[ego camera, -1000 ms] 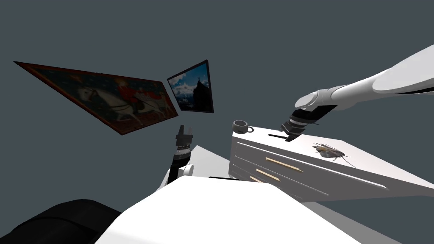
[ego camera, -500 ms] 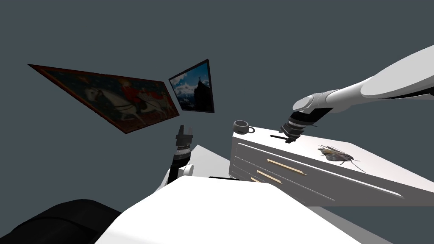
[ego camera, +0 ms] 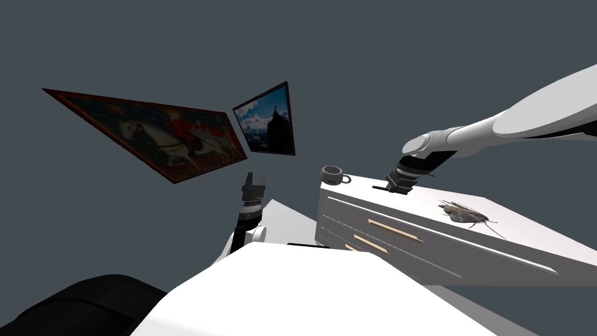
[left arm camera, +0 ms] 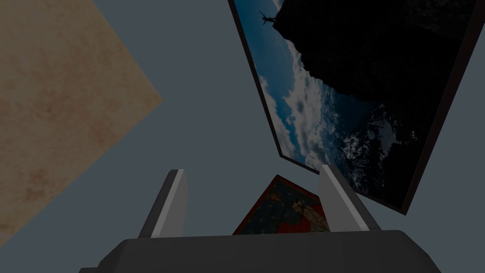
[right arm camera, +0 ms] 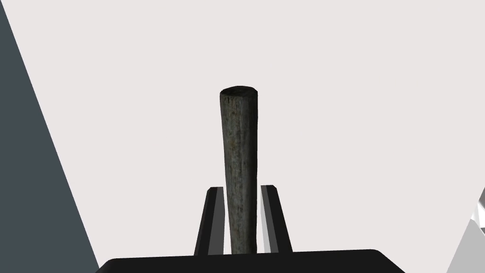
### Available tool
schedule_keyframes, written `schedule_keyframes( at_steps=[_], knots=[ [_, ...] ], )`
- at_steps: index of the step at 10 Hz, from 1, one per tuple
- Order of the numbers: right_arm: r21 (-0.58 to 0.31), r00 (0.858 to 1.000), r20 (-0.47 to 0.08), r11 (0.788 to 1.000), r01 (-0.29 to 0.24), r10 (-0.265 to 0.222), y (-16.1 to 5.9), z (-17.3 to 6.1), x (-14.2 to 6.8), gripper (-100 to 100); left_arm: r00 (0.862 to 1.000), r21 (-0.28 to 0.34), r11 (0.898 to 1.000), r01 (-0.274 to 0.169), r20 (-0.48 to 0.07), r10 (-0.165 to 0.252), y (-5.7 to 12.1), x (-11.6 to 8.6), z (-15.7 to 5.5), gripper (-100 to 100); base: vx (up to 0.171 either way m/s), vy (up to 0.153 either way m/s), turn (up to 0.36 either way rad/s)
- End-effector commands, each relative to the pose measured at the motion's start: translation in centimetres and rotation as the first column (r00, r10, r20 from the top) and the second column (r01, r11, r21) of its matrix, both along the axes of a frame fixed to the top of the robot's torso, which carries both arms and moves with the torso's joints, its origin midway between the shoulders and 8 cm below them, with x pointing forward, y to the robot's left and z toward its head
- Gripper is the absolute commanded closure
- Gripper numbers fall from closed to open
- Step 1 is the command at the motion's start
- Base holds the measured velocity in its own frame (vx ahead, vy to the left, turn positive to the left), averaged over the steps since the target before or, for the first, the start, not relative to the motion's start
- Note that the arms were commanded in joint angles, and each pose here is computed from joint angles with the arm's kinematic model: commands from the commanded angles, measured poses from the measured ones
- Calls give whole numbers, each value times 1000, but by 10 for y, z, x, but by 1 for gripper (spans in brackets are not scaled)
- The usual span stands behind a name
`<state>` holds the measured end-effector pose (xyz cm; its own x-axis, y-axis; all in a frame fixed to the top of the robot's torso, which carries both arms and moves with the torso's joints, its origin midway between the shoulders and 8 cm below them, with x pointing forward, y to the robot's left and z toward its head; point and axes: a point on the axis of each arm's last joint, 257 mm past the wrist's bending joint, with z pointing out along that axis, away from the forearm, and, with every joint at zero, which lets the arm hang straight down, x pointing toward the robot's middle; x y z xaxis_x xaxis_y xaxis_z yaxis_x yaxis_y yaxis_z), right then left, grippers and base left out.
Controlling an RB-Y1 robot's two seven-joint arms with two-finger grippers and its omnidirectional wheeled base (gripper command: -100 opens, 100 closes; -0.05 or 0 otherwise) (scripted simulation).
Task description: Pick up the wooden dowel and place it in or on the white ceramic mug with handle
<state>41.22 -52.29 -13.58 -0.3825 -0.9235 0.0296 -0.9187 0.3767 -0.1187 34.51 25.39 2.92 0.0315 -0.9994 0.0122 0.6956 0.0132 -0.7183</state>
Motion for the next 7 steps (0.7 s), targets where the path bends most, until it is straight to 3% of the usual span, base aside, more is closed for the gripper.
schedule_keyframes(
  at_steps=[1,2,3,4,6,7],
  knots=[
    [0,1000,0,1000,0,0,0,0,0,100,1000,0,1000,0,0,0,0,0,0,0,0,0,0],
    [0,1000,0,1000,0,0,0,0,0,100,1000,0,1000,0,0,0,0,0,0,0,0,0,0],
    [0,1000,0,1000,0,0,0,0,0,0,1000,0,1000,0,0,0,0,0,0,0,0,0,0],
    [0,1000,1,1000,-5,5,2,12,2,100,1000,0,1000,0,0,0,0,0,0,0,-1,-2,-55],
    [-2,1000,3,1000,-7,7,3,13,2,100,1000,0,1000,0,0,0,0,0,0,0,0,-2,-29],
    [-1,1000,1,1000,-7,7,3,14,2,0,1000,0,1000,0,0,0,0,0,0,0,0,0,0]
  ],
)
